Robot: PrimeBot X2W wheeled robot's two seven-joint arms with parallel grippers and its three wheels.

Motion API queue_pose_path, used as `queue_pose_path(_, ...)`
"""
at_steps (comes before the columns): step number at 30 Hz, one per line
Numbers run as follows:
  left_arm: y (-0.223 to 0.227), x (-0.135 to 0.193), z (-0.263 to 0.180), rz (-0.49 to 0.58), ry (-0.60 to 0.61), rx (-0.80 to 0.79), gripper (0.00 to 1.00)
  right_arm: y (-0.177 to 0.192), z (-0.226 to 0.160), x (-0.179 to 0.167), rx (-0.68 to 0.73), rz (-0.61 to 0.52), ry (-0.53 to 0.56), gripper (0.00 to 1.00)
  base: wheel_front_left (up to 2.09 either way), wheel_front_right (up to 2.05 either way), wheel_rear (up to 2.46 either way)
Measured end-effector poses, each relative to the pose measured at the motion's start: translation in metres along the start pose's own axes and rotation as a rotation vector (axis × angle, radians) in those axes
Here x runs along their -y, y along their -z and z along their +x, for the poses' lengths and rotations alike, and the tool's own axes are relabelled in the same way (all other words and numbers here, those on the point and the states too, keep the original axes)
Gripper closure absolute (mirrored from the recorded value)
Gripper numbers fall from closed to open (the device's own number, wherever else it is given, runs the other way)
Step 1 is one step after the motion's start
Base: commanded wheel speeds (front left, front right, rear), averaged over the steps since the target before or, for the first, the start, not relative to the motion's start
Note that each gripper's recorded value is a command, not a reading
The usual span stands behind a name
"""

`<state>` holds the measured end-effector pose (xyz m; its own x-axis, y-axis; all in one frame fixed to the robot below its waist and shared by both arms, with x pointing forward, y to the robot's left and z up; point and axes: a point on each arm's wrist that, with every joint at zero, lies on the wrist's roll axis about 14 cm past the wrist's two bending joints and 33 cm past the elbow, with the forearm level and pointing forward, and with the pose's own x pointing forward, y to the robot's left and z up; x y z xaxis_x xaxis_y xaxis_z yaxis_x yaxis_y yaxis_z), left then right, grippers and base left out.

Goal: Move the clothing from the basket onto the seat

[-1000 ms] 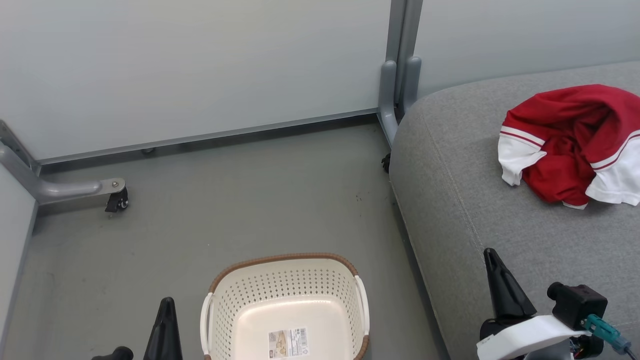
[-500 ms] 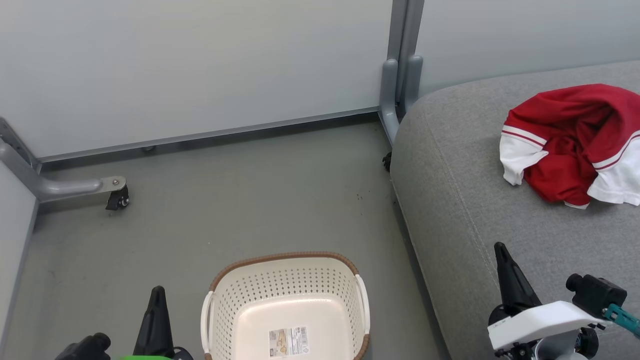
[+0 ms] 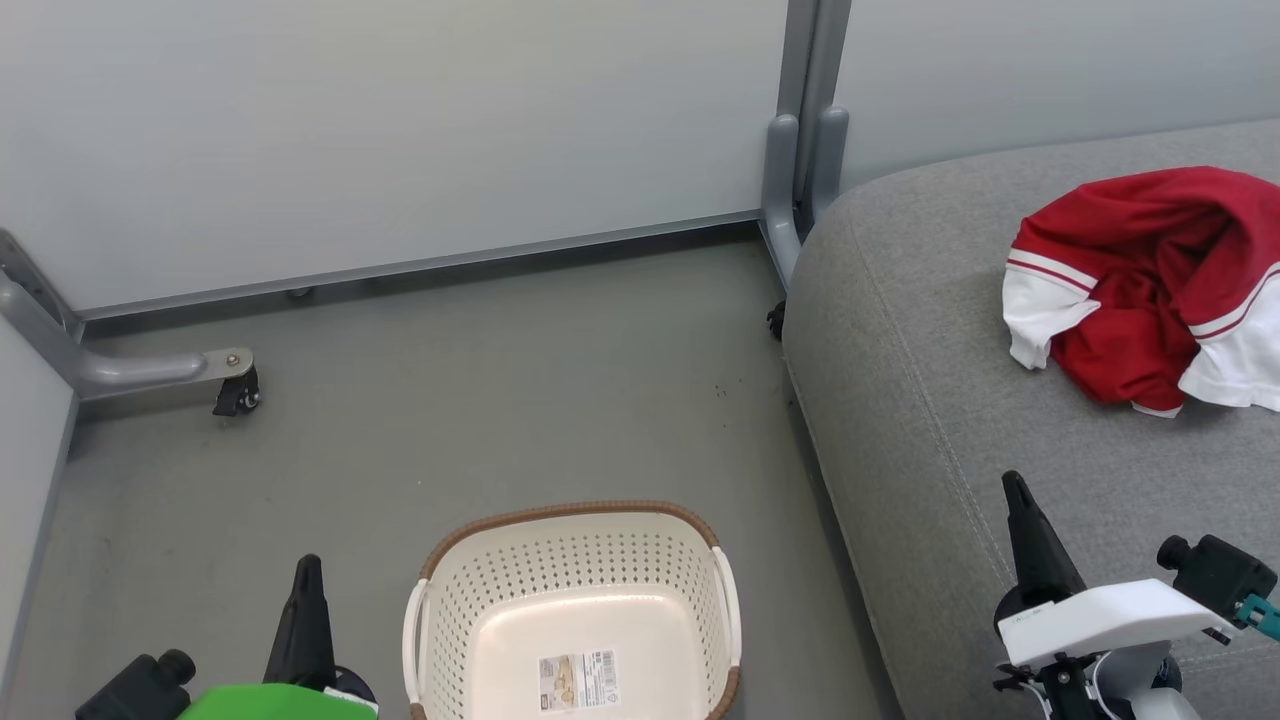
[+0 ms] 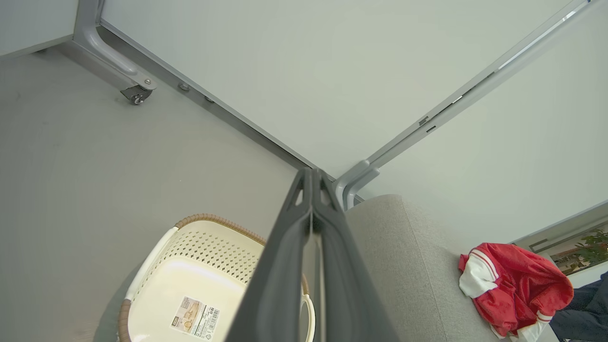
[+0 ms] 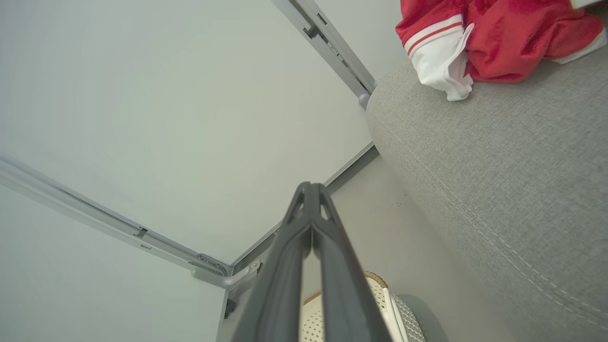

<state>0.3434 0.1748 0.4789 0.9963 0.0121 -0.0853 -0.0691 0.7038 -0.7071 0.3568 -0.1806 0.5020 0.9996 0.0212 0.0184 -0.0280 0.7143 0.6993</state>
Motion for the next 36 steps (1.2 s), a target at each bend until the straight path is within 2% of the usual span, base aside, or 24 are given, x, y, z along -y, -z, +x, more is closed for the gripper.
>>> queue_pose_path(36,-0.014,-0.001,0.022,-0.400,0.009,-0.008,1.00,-0.008,0.015,0.010,0.001,0.403,0.045,1.00,0.00,0.00,0.00)
